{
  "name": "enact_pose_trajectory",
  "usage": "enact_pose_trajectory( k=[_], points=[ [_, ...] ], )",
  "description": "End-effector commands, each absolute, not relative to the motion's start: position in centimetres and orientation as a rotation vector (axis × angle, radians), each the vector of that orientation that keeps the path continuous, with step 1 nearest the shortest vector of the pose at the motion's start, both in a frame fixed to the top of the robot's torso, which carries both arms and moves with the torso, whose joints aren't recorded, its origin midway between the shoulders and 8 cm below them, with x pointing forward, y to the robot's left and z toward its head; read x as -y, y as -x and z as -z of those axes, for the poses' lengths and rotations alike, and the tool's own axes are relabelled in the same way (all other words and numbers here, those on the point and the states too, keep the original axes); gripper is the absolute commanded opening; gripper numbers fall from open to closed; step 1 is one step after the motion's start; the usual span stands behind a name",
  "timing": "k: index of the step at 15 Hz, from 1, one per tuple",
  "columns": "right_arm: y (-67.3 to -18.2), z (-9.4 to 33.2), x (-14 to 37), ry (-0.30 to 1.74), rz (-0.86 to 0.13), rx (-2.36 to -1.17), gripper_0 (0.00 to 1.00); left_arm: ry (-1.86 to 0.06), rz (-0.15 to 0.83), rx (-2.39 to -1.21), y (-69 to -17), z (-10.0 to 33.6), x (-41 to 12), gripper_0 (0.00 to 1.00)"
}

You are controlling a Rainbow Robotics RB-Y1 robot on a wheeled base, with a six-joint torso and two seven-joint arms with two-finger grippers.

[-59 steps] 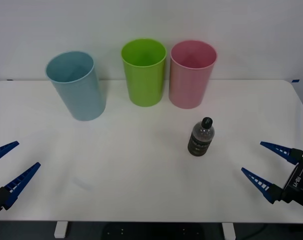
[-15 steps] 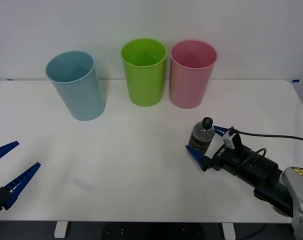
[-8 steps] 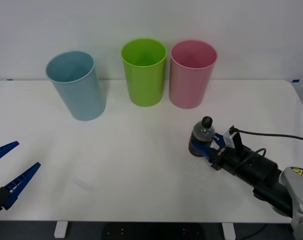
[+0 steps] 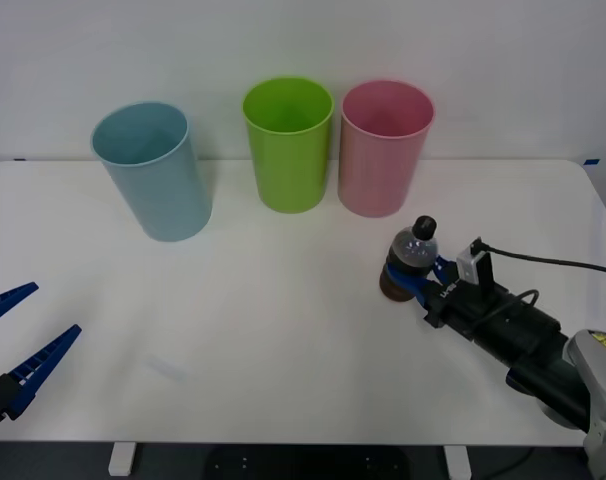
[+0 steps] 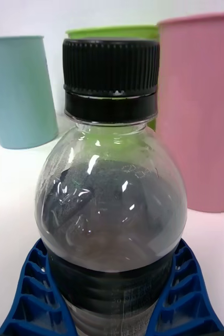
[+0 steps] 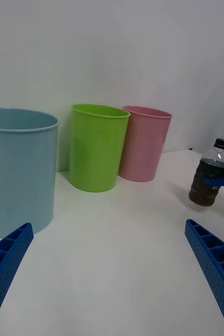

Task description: Grasp the object on the table and drop it into the matching bin: aluminum can to the light blue bin, PET bottle to the pink bin.

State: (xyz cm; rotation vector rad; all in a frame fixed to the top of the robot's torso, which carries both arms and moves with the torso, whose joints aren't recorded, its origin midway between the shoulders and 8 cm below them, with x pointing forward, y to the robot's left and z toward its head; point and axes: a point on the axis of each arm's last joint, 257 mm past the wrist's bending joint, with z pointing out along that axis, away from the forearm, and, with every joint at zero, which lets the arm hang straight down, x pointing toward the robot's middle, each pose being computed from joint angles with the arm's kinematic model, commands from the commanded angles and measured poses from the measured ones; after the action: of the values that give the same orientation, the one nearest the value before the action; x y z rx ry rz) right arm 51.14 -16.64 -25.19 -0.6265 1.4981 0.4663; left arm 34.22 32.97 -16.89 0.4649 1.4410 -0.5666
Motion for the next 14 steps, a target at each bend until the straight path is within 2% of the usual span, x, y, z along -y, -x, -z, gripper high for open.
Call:
enact_pose_trajectory(
  k=[1,4,14],
  points=[
    [-50.7,23.7,17.8,0.593,-0.464,-1.476,0.0,-0.465,0.567,-1.441,-34.2,16.9,-33.0,1.0],
    [-49.6,21.6,19.0,0.576,-0.464,-1.449,0.0,-0.465,0.567,-1.441,-34.2,16.9,-33.0,1.0],
    [-47.2,12.0,18.6,0.519,-0.636,-1.399,0.0,-0.465,0.567,-1.441,-34.2,16.9,-33.0,1.0]
  ],
)
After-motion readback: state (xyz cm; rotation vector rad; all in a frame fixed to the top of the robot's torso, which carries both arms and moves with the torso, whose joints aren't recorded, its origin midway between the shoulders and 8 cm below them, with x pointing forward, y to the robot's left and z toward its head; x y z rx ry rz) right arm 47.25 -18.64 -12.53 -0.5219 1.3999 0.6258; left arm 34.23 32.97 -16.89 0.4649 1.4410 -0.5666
